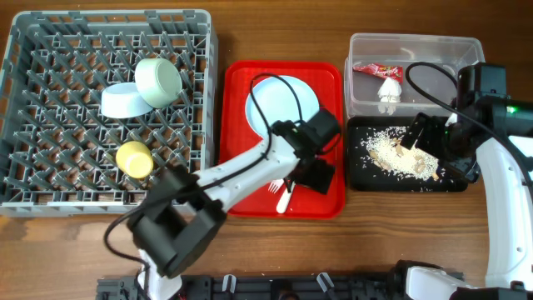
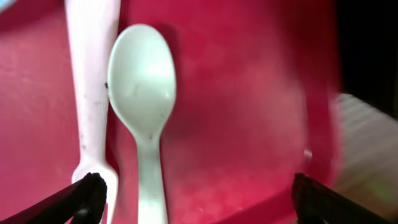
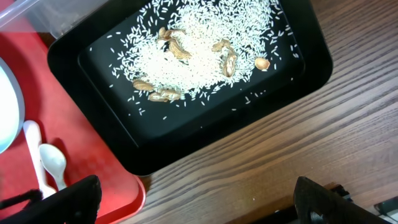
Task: Sort waste into correct bins and load items into the dishwasher rack
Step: 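Reach the left gripper to the tray and grasp the white spoon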
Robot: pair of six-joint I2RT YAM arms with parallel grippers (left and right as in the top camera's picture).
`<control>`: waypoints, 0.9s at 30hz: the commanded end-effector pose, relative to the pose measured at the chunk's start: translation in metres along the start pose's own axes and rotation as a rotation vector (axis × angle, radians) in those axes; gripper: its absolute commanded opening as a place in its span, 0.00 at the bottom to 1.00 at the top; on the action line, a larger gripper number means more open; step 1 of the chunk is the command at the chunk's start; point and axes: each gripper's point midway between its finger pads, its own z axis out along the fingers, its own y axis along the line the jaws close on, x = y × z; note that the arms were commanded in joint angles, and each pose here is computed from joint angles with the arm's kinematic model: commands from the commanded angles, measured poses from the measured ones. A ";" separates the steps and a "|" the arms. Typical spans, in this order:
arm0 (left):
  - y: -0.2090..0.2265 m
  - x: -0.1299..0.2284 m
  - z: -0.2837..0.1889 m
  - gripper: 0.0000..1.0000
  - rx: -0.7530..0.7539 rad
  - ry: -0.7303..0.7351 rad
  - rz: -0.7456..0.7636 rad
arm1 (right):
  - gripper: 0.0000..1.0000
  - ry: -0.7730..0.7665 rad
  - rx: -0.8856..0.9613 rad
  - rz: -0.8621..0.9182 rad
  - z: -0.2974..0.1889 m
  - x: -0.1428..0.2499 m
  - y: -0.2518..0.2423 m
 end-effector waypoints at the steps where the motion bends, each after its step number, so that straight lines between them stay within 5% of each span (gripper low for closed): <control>1: 0.014 0.003 0.022 0.93 -0.090 0.013 -0.010 | 1.00 -0.010 0.019 -0.021 -0.001 -0.001 -0.005; 22: 0.020 0.018 0.050 0.81 -0.121 0.066 -0.002 | 1.00 -0.002 0.022 -0.024 -0.001 0.001 -0.005; 27: 0.026 0.015 0.051 0.59 -0.157 0.049 0.002 | 1.00 0.000 0.023 -0.023 -0.001 0.002 -0.006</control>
